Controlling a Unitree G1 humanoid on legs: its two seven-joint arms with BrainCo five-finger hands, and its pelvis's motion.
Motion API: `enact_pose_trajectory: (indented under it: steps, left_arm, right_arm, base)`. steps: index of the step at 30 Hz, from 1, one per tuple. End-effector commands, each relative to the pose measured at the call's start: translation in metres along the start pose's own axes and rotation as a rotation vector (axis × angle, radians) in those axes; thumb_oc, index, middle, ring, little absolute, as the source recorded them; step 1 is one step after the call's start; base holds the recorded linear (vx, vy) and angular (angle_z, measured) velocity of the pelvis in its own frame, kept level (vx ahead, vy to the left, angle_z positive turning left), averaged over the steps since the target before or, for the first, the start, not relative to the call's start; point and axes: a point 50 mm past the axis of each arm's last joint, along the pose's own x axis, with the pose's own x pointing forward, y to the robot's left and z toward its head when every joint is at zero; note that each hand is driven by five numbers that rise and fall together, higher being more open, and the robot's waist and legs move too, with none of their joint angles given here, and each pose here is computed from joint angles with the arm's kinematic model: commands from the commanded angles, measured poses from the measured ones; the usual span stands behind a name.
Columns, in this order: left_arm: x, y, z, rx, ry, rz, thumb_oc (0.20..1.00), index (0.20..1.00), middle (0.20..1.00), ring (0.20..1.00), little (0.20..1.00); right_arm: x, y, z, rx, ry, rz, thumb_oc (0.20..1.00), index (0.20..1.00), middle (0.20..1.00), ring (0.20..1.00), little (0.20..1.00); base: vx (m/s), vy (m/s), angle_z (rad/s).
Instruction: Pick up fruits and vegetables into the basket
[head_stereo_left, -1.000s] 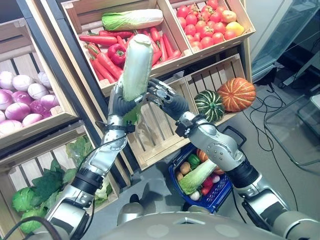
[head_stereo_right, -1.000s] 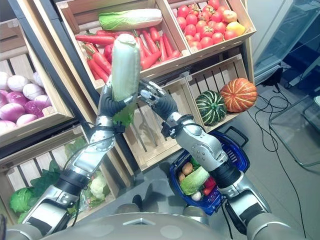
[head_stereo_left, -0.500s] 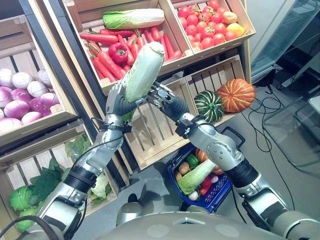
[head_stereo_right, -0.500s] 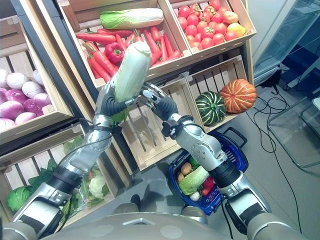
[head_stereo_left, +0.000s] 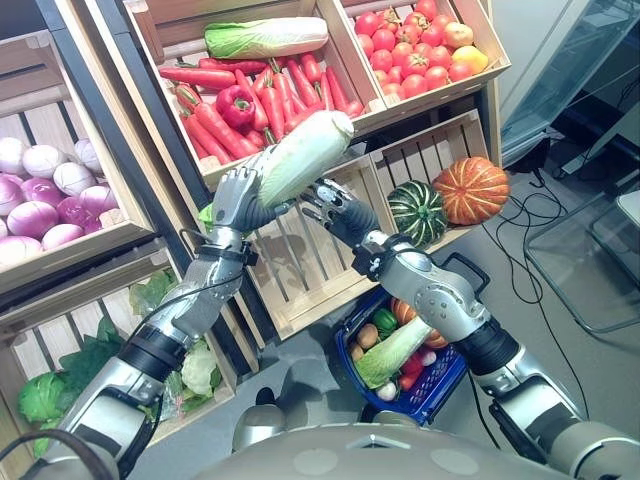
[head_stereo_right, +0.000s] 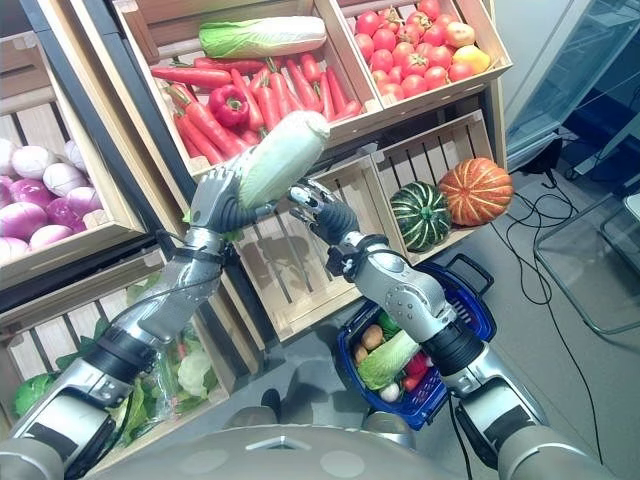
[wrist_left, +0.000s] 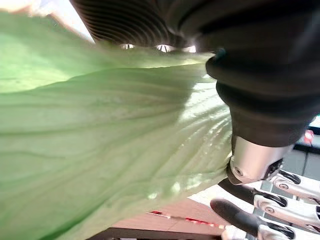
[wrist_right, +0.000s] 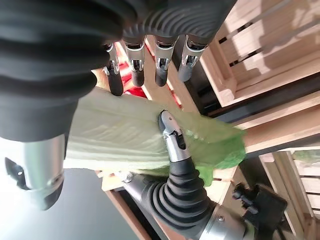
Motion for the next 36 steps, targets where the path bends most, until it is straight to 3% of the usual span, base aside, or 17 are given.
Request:
enact_pose_trajectory:
  steps: [1, 17, 26, 36]
  left_arm:
    - [0.012, -0.014, 0.083, 0.022, -0.431, -0.021, 0.2, 0.2, 0.2, 0.2, 0.2]
    - [0.012, -0.034, 0.083, 0.169, -0.386, -0.081, 0.2, 0.2, 0.2, 0.2, 0.2]
    - [0.01, -0.042, 0.086, 0.245, -0.413, -0.102, 0.2, 0.2, 0.2, 0.2, 0.2]
    - [-0.002, -0.071, 0.089, 0.385, -0.44, -0.184, 0.2, 0.2, 0.2, 0.2, 0.2]
  right_arm:
    - [0.019, 0.084, 0.027, 0.006, -0.073, 0.331, 1.0, 1.0, 1.0, 1.0, 1.0]
    - [0.027, 0.098, 0.03, 0.108, -0.064, 0.287, 1.0, 1.0, 1.0, 1.0, 1.0]
    - [0.032, 0.097, 0.029, 0.277, -0.054, 0.239, 1.0, 1.0, 1.0, 1.0, 1.0]
    - [0.042, 0.084, 0.027, 0.377, -0.069, 0.089, 1.0, 1.0, 1.0, 1.0, 1.0]
  base:
    - [0.0, 0.0, 0.0]
    - [0.0, 0.0, 0.0]
    - [0.0, 0.0, 0.0]
    - [-0.01, 0.001, -0.01]
